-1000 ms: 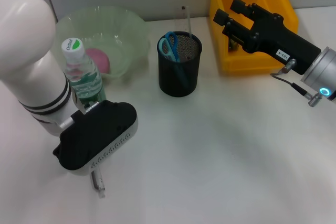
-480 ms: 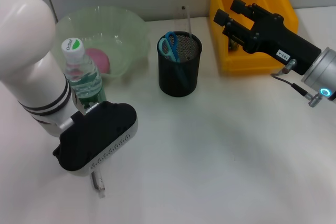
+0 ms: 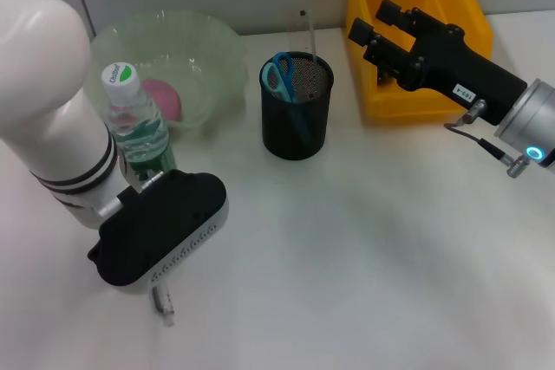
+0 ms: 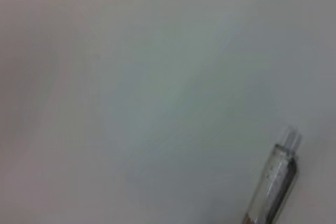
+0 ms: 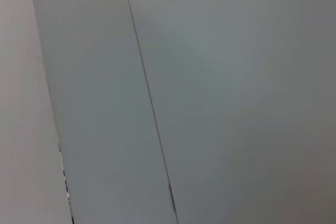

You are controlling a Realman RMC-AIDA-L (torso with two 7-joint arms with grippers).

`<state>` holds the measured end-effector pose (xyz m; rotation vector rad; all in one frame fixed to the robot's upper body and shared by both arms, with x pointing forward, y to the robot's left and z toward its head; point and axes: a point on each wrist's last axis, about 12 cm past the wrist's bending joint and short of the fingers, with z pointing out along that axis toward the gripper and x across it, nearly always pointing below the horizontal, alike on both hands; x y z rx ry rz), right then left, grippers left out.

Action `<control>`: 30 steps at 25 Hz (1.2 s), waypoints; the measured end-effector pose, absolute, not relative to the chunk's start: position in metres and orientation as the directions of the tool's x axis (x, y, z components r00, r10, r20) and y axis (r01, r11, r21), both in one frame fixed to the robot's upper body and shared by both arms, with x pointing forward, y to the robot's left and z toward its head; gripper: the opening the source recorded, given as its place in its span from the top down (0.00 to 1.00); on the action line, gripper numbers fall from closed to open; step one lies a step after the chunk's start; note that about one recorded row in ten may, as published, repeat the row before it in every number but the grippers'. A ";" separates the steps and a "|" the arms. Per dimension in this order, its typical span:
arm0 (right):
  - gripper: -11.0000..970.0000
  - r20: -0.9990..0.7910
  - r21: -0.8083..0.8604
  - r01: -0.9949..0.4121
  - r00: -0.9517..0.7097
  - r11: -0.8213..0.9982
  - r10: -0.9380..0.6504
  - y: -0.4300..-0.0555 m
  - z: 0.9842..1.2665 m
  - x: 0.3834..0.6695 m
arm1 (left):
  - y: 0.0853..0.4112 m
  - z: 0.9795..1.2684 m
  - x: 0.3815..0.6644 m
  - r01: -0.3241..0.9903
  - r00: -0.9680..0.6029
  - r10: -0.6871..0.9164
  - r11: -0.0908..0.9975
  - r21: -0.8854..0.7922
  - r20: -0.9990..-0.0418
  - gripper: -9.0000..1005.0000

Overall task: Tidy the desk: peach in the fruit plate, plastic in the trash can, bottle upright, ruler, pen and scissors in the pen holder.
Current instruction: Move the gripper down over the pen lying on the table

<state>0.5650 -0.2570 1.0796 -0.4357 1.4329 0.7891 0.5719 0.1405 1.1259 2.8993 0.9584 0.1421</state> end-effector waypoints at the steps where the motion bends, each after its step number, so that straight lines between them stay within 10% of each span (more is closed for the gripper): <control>1: 0.37 -0.975 0.187 -0.708 -0.047 0.681 0.218 -0.257 1.080 0.565 | 0.140 1.126 0.572 0.590 0.799 0.598 -0.800 0.108 0.062 0.73; 30: 0.37 -0.975 0.186 -0.711 -0.048 0.679 0.216 -0.256 1.080 0.565 | 0.137 1.125 0.568 0.572 0.813 0.578 -0.815 0.091 0.068 0.76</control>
